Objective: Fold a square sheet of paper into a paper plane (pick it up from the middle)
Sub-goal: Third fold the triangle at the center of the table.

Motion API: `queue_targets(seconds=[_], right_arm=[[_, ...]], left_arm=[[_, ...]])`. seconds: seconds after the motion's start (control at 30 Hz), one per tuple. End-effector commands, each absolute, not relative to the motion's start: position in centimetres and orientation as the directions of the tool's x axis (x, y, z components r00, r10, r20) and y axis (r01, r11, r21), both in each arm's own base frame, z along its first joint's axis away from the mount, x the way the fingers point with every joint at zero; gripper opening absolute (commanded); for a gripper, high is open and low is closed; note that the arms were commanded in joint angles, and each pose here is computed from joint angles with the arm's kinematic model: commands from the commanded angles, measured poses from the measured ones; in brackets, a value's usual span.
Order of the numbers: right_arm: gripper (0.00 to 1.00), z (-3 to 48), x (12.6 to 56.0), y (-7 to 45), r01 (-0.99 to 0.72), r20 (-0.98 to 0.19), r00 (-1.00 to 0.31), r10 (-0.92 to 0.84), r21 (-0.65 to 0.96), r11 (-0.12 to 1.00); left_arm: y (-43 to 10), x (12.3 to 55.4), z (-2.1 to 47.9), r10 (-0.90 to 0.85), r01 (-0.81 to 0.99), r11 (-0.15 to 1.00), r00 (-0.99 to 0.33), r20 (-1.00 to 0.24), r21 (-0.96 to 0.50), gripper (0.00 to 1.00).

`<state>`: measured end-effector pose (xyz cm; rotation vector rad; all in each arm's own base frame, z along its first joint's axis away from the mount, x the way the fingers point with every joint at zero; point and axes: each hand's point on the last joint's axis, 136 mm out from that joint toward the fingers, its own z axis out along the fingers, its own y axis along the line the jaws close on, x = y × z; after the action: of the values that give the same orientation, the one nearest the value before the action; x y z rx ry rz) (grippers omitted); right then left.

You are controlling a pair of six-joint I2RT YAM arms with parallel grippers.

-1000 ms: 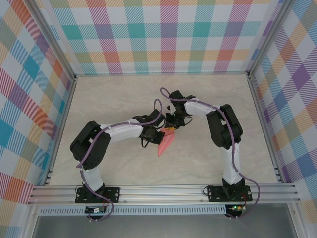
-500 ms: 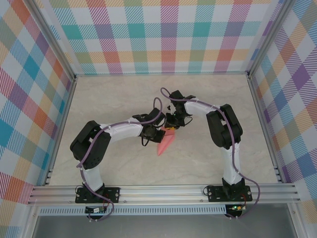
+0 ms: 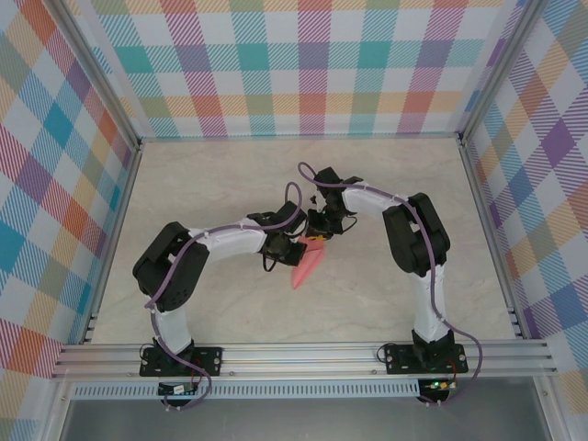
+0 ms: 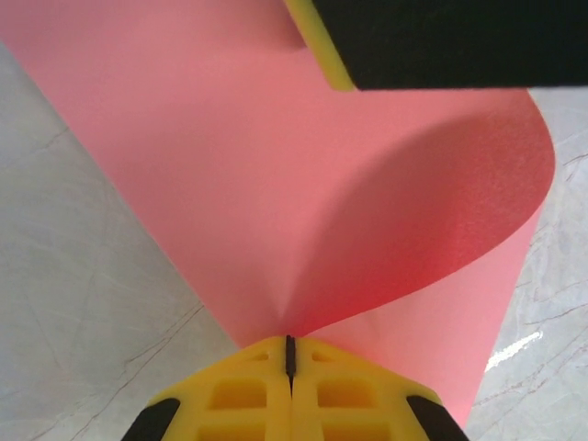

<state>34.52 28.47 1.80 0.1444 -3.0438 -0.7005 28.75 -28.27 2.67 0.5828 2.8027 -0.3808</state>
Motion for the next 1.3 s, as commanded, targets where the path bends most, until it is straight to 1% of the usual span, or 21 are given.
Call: queue_targets(seconds=[0.0, 0.23, 0.43, 0.57, 0.73, 0.9, 1.03, 1.27], right_arm=[[0.21, -0.3, 32.4, 28.0, -0.062, 0.081, -0.991, -0.102, 0.398, 0.915], [0.21, 0.0, 32.6, 28.4, -0.052, 0.078, -0.993, -0.092, 0.413, 0.909], [0.24, 2.7, 33.7, 28.7, -0.04, 0.02, -0.998, -0.055, 0.448, 0.893], [0.24, 3.4, 34.2, 28.5, -0.031, -0.002, -0.999, -0.034, 0.446, 0.894], [0.21, 2.7, 34.6, 26.8, 0.008, -0.018, -1.0, 0.016, 0.384, 0.923], [0.18, 1.7, 34.6, 26.5, 0.027, -0.015, -0.999, 0.036, 0.378, 0.926], [0.16, 0.5, 33.8, 26.5, 0.025, 0.03, -0.999, 0.016, 0.374, 0.927], [0.16, -0.5, 33.0, 26.1, 0.027, 0.054, -0.999, 0.008, 0.359, 0.933]], left_arm=[[-28.1, 29.2, 1.7, 0.331, 0.397, 0.893, -0.899, -0.285, -0.213, 0.0], [-27.9, 29.1, 1.5, 0.329, 0.393, 0.894, -0.901, -0.283, -0.213, 0.0], [-28.2, 29.3, 1.7, 0.328, 0.399, 0.891, -0.896, -0.299, -0.217, 0.0], [-28.1, 29.4, 1.9, 0.334, 0.405, 0.889, -0.893, -0.301, -0.213, 0.0], [-28.0, 29.3, 2.2, 0.335, 0.408, 0.888, -0.891, -0.308, -0.213, 0.0], [-28.2, 29.5, 2.5, 0.336, 0.412, 0.885, -0.888, -0.313, -0.217, 0.0], [-28.5, 29.7, 2.9, 0.339, 0.418, 0.881, -0.884, -0.323, -0.22, 0.0], [-29.0, 30.4, 3.8, 0.344, 0.43, 0.875, -0.874, -0.343, -0.221, 0.0]])
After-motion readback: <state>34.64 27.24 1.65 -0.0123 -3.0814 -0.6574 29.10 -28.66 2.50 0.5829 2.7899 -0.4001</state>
